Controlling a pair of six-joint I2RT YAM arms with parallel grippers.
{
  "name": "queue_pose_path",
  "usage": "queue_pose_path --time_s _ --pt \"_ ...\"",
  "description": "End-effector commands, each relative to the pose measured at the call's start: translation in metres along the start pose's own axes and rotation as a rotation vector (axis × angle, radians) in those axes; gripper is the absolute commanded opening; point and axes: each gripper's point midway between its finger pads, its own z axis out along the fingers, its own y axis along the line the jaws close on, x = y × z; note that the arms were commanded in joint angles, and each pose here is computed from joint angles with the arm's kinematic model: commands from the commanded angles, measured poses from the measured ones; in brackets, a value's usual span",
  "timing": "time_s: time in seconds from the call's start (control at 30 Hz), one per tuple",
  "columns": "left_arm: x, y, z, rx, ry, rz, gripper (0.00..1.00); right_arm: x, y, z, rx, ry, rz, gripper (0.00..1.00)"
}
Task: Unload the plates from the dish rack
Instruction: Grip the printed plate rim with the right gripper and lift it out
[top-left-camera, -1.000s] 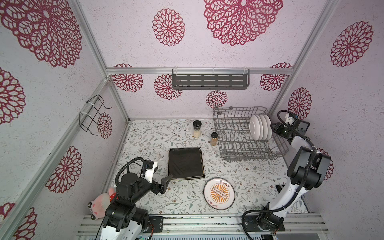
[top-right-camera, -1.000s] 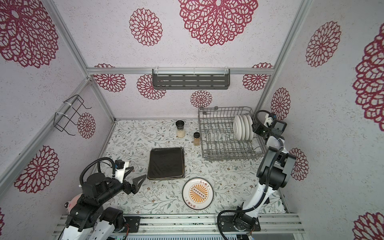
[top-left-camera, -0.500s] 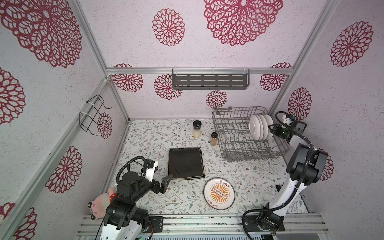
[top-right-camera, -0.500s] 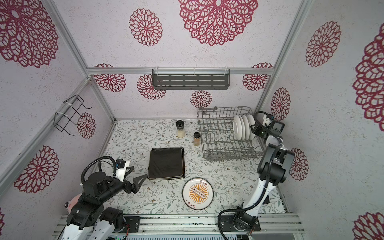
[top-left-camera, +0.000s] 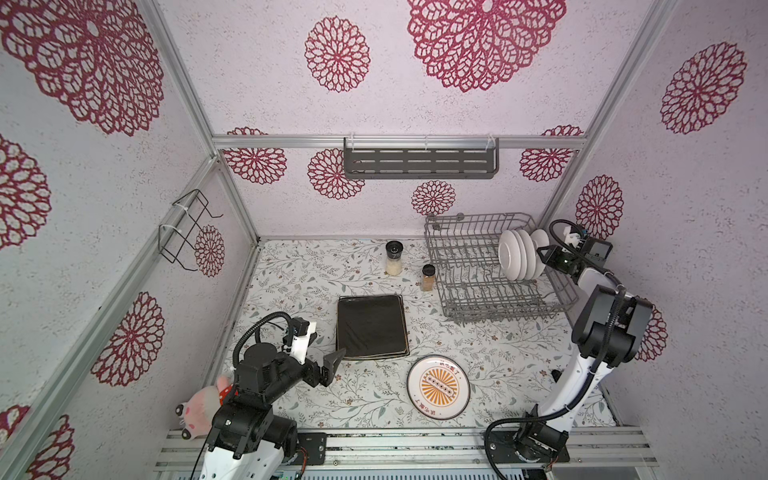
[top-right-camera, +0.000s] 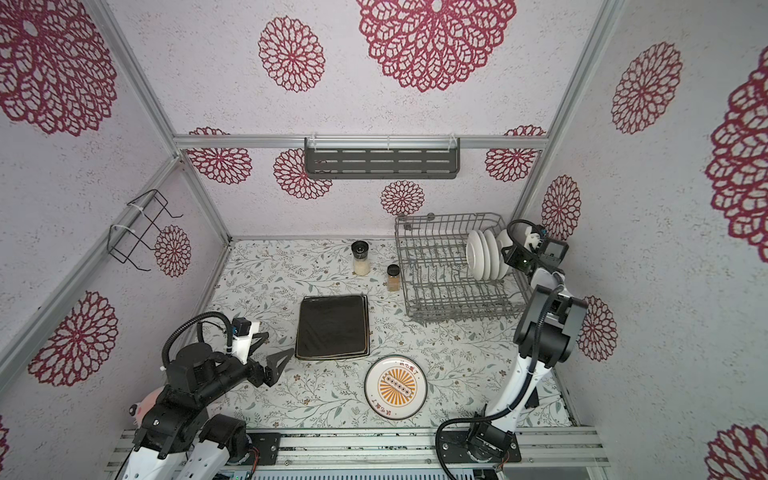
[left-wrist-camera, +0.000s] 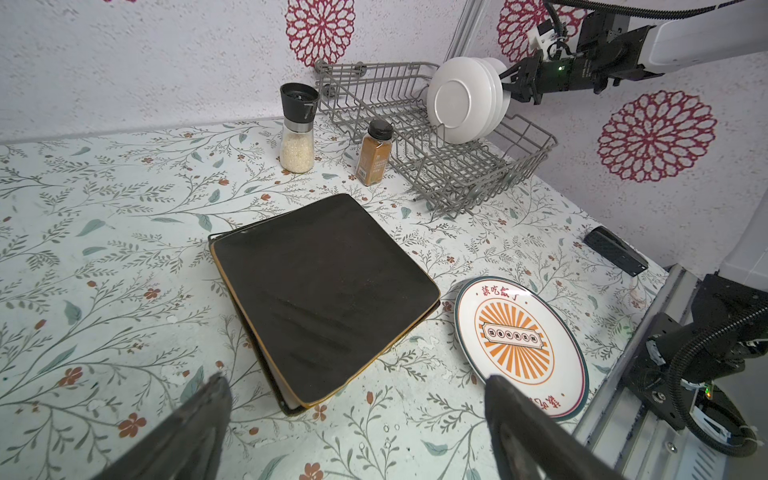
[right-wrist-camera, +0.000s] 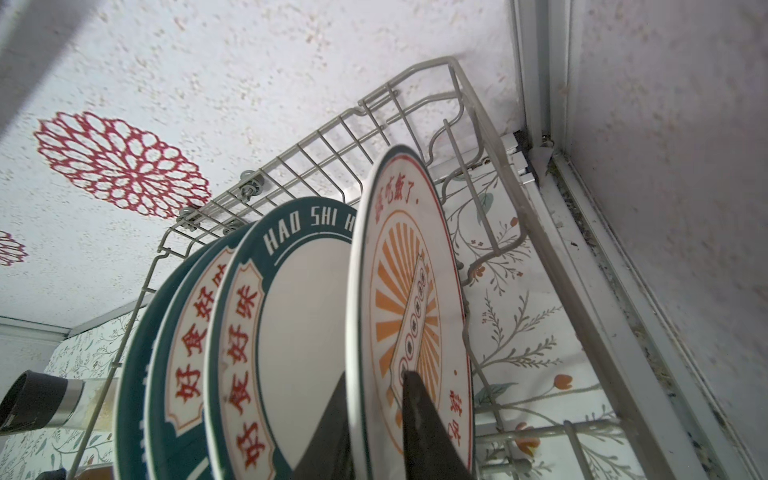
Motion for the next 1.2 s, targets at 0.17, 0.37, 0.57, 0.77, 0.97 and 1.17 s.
queue_pose_path --time_s 0.17,0.37,0.57,0.77,0.97,1.17 --pt "-0.004 -0.005 0.001 0.025 -0.016 0.017 0.97 -0.002 -0.001 0.002 0.014 -0.002 -0.033 0.15" --pt "-0.004 -0.006 0.001 0.031 -0.017 0.019 0.97 -0.008 -0.003 -0.004 0.055 -0.017 -0.055 0.09" --pt "-0.004 -0.007 0.001 0.038 -0.015 0.021 0.97 -0.015 -0.002 -0.012 0.085 -0.026 -0.082 0.04" --pt "-0.004 -0.009 0.000 0.047 -0.019 0.024 0.97 -0.023 0.006 -0.027 0.104 -0.048 -0.106 0.02" --pt "-0.006 -0.012 -0.004 0.057 -0.033 0.036 0.97 -0.033 0.019 -0.054 0.143 -0.092 -0.146 0.01" --pt "-0.010 -0.015 -0.010 0.063 -0.067 0.054 0.97 -0.040 0.032 -0.078 0.168 -0.108 -0.169 0.01"
